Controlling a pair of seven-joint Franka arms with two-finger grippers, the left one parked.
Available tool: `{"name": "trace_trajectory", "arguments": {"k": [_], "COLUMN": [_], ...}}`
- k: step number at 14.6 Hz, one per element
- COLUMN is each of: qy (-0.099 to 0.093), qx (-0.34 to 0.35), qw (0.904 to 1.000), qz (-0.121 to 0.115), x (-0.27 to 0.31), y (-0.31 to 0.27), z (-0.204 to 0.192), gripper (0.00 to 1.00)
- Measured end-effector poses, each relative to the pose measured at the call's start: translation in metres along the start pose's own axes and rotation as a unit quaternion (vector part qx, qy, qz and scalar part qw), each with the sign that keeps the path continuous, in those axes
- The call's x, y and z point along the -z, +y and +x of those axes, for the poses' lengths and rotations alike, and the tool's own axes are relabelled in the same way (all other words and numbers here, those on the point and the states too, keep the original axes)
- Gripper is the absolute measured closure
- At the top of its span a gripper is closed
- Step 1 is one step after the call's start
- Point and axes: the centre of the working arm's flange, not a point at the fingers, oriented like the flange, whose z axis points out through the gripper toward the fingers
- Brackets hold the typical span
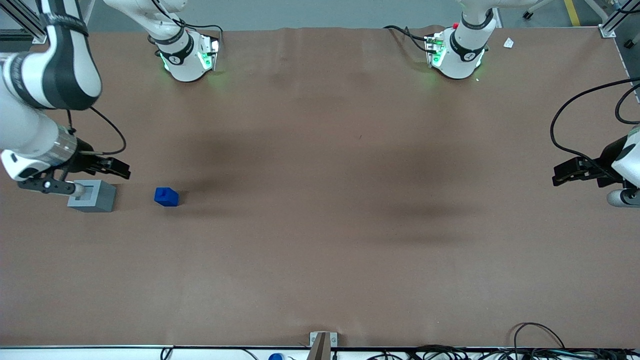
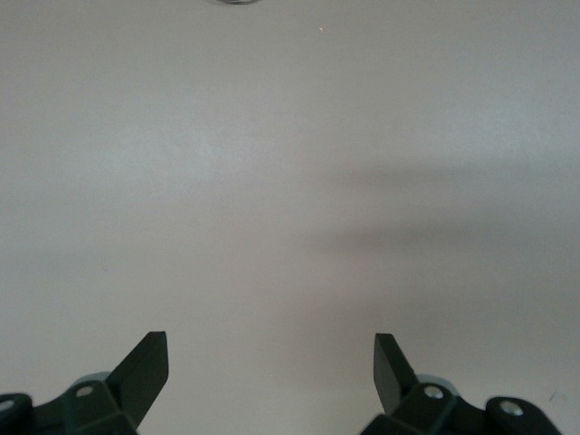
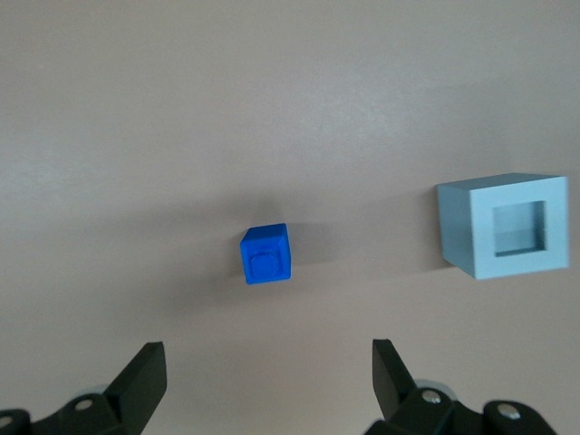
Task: Insert blue part into gray base with right arm
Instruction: 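Move the open right gripper down over the blue block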
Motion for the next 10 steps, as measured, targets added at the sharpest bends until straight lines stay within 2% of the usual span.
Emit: {"name": "trace_trajectory", "arguments": {"k": [4, 5, 8, 10], "qy": [-0.014, -0.012, 0.019, 0.024], "qx": [0.000, 0.000, -0.001, -0.001], "qw": [0.9999, 0.9999, 0.9998, 0.9997], "qz": [0.001, 0.002, 0.006, 0.008], "x": [-0.060, -0.072, -0.108, -0.130], "y": [0.000, 0.000, 0.000, 0.000], "z": [0.004, 0.006, 0.007, 0.003], "gripper": [0.00, 0.00, 0.00, 0.00]}}
